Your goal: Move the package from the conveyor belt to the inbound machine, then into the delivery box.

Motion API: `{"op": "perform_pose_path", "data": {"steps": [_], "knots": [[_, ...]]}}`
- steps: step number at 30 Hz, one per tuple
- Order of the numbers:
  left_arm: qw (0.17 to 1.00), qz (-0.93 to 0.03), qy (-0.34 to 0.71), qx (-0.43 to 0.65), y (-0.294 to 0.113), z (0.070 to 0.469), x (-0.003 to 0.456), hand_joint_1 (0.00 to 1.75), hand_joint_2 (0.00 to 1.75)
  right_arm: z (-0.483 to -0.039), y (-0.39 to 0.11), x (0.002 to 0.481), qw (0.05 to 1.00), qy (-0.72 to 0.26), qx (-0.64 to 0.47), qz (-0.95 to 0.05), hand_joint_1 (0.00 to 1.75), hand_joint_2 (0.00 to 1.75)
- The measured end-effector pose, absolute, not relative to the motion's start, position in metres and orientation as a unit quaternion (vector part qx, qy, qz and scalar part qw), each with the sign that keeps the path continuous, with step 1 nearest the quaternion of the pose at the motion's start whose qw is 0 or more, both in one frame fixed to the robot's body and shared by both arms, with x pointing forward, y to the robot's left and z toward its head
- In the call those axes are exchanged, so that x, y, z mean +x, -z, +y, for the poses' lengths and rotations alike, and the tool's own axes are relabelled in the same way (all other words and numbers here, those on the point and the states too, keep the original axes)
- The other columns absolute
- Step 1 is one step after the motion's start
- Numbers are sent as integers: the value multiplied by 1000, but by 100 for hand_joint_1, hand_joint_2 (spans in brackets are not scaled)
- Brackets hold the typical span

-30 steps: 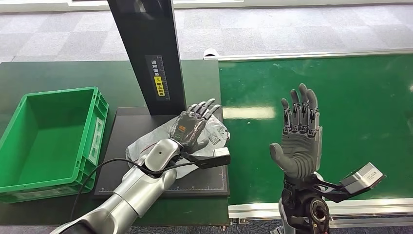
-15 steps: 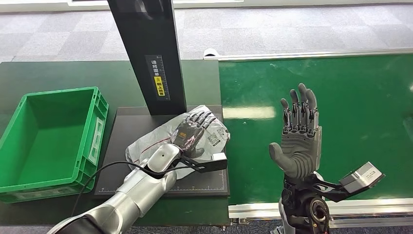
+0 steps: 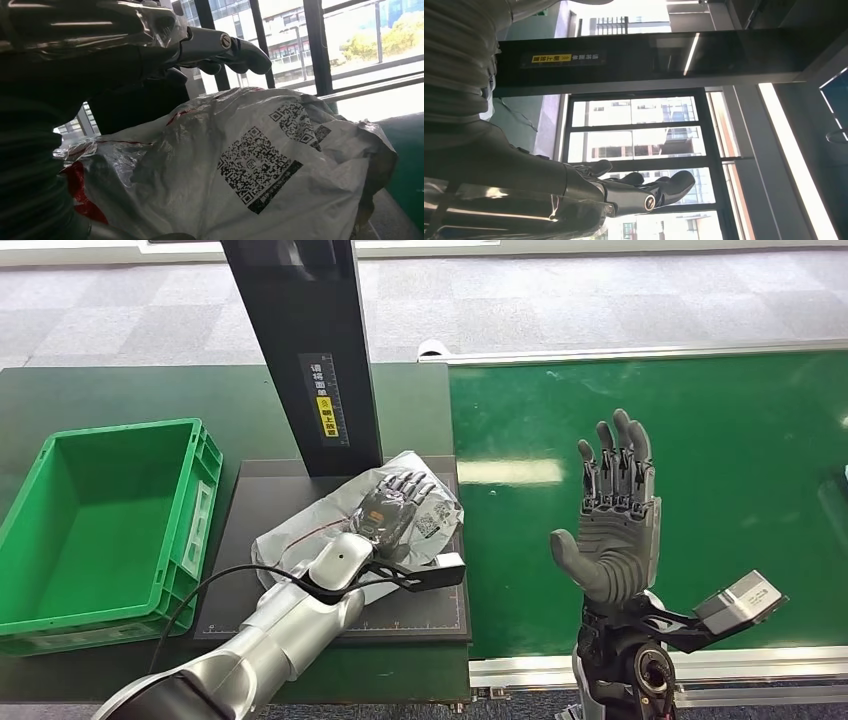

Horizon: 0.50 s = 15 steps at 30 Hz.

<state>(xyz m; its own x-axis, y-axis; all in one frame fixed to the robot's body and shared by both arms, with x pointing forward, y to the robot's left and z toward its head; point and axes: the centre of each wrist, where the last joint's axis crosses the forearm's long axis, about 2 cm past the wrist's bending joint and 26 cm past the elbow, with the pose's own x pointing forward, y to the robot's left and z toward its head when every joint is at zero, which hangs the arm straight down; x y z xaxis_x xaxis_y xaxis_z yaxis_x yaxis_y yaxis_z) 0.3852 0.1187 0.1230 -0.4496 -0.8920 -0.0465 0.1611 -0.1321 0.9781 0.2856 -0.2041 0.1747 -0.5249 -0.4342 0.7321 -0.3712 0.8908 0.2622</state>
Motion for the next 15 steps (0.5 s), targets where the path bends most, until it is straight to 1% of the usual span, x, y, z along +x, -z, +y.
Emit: {"op": "perform_pose_path", "data": {"steps": [1,2,5,6,9,15], "knots": [[394,-516,674,353,-124,118,386,0,175,-204,-175,286,428,39,229,-873,0,175],[393,-503,680,359,-125,118,387,34,175,-204,-175,286,428,40,228,-874,0,175],[394,-461,706,366,-128,117,391,165,175,-204,-175,286,425,46,223,-876,0,175],[394,-446,715,366,-129,116,393,175,175,-204,-175,286,424,48,221,-877,0,175],[393,-416,734,365,-130,115,394,175,175,-203,-175,286,421,52,217,-879,0,175],[388,-406,742,367,-131,115,395,175,175,-201,-176,286,420,53,217,-880,0,175]]}}
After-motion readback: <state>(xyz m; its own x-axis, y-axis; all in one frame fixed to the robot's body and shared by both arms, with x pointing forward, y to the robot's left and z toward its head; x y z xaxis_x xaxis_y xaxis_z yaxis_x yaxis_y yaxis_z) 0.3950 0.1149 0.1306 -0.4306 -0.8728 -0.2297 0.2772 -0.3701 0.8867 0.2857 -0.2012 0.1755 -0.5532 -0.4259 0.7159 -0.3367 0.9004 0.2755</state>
